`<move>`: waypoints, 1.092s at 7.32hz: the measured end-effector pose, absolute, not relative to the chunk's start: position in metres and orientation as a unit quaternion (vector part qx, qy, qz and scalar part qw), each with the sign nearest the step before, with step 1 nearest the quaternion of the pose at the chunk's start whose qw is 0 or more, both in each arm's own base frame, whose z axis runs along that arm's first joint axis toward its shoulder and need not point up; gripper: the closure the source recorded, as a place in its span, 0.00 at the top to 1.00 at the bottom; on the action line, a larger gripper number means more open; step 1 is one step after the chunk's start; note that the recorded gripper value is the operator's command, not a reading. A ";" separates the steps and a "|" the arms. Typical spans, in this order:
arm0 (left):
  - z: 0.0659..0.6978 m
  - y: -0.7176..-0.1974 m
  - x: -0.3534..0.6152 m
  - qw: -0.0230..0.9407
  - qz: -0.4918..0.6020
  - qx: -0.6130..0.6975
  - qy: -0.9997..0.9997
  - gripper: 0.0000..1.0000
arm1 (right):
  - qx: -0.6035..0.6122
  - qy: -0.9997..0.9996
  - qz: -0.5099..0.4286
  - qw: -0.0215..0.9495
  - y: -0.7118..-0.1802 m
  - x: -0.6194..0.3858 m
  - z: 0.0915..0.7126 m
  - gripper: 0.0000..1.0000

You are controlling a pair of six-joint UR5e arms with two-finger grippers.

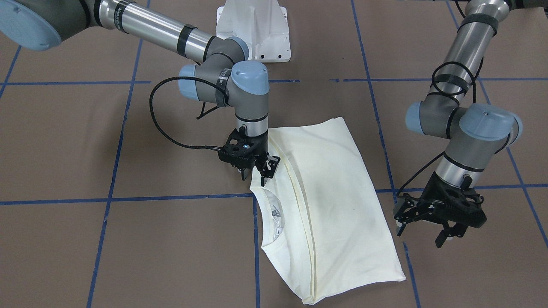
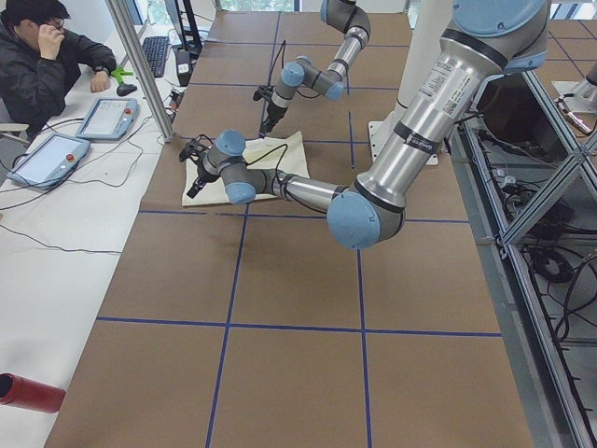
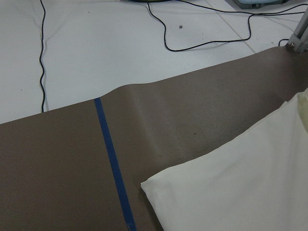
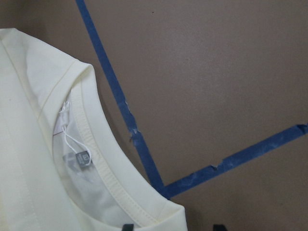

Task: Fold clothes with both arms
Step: 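Move the right gripper to the collar and grasp the folded edge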

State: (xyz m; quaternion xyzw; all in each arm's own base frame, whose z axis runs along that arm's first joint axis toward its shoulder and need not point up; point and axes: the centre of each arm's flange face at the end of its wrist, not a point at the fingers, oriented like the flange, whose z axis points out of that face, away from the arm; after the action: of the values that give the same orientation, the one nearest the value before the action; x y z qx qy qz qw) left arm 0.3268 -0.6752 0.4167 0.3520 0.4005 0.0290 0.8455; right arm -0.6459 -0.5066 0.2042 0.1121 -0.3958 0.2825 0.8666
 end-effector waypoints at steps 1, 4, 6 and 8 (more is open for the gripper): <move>0.417 -0.675 0.327 0.845 0.029 0.352 0.400 1.00 | 0.114 -0.392 0.282 0.868 -0.504 -0.650 0.207 0.58; 0.421 -0.673 0.326 0.846 0.029 0.351 0.400 1.00 | 0.115 -0.390 0.279 0.870 -0.498 -0.656 0.209 0.52; 0.422 -0.670 0.324 0.845 0.029 0.352 0.401 1.00 | 0.119 -0.389 0.278 0.870 -0.495 -0.659 0.209 0.00; 0.423 -0.667 0.322 0.845 0.030 0.353 0.401 1.00 | 0.120 -0.389 0.277 0.870 -0.493 -0.661 0.209 0.00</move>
State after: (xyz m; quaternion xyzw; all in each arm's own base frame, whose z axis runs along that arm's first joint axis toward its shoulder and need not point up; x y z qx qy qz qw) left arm 0.3219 -0.6666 0.4233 0.3528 0.4015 0.0297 0.8447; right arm -0.6610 -0.4927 0.2086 0.1198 -0.3892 0.2767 0.8704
